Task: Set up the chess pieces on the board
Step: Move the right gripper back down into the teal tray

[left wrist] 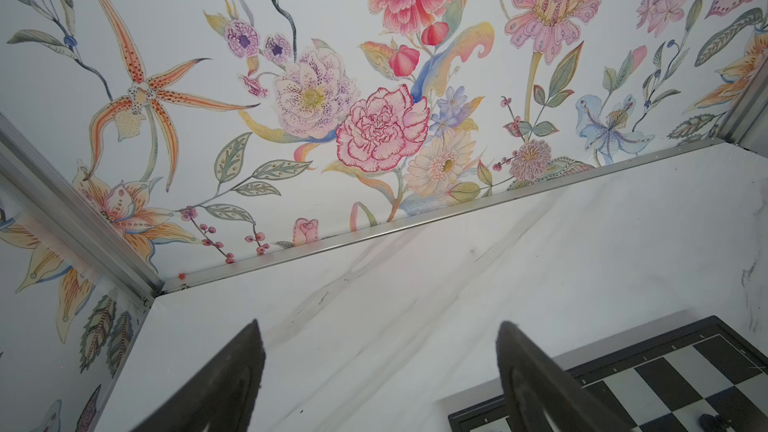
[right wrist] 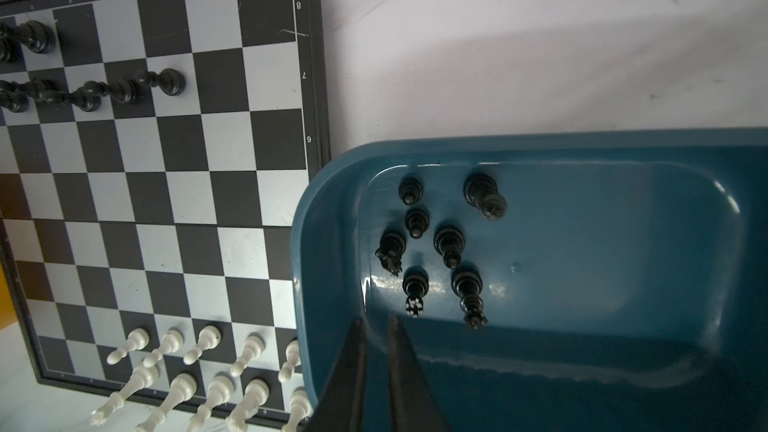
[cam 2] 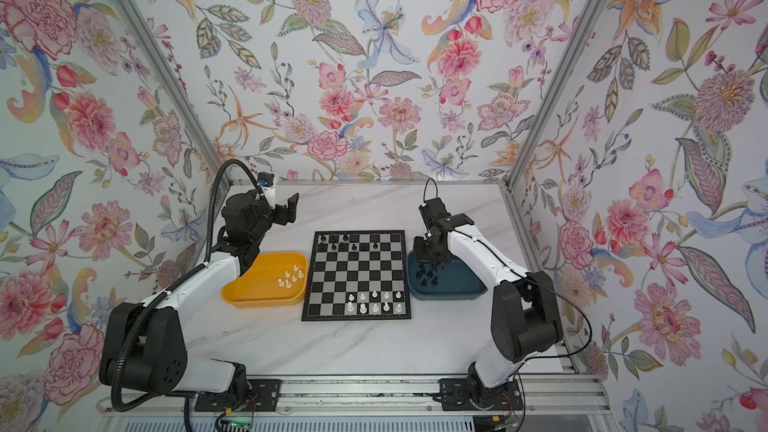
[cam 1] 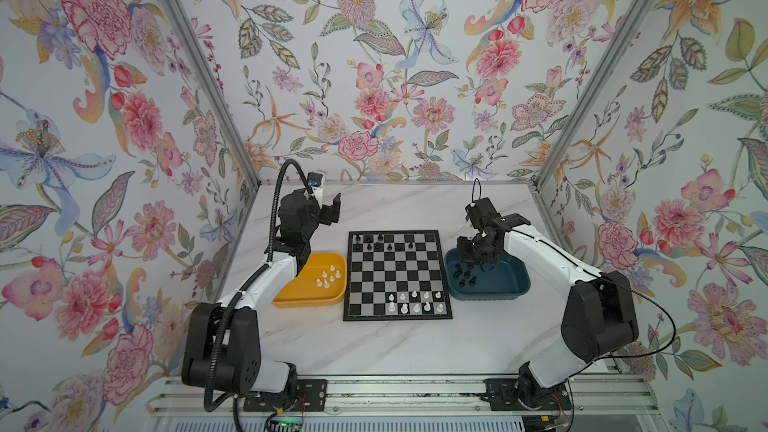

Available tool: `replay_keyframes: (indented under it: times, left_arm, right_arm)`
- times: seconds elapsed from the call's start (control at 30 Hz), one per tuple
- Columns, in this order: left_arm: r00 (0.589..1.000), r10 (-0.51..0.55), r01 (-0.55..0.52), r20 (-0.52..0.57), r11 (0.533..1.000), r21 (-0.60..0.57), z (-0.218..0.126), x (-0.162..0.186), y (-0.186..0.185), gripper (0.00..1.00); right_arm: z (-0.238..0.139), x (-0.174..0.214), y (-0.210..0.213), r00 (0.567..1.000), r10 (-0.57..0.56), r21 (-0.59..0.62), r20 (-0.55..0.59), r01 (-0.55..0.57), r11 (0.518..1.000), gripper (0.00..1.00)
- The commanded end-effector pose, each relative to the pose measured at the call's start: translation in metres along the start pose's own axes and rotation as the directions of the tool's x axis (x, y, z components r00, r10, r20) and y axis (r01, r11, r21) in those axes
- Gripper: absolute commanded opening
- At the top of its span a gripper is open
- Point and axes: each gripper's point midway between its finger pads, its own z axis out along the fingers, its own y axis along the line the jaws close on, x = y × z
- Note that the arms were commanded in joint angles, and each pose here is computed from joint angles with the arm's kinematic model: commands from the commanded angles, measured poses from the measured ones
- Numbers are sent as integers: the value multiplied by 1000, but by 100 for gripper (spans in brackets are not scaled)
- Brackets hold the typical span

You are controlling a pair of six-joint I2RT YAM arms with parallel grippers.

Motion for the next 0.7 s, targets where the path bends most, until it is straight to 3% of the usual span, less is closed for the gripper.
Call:
replay_keyframes:
  times: [0.0,0.67]
  left_arm:
    - [1000,-8,8,10,1000,5,2,-8,-3,89]
    - [1000,-9,9,-7,1000,14,8,-9,-4,89]
  right_arm:
    - [18,0,-2,1000,12,-5,-15,-12,1000,14]
    - [61,-8,-17,998,25,55,-53,-22,998,21]
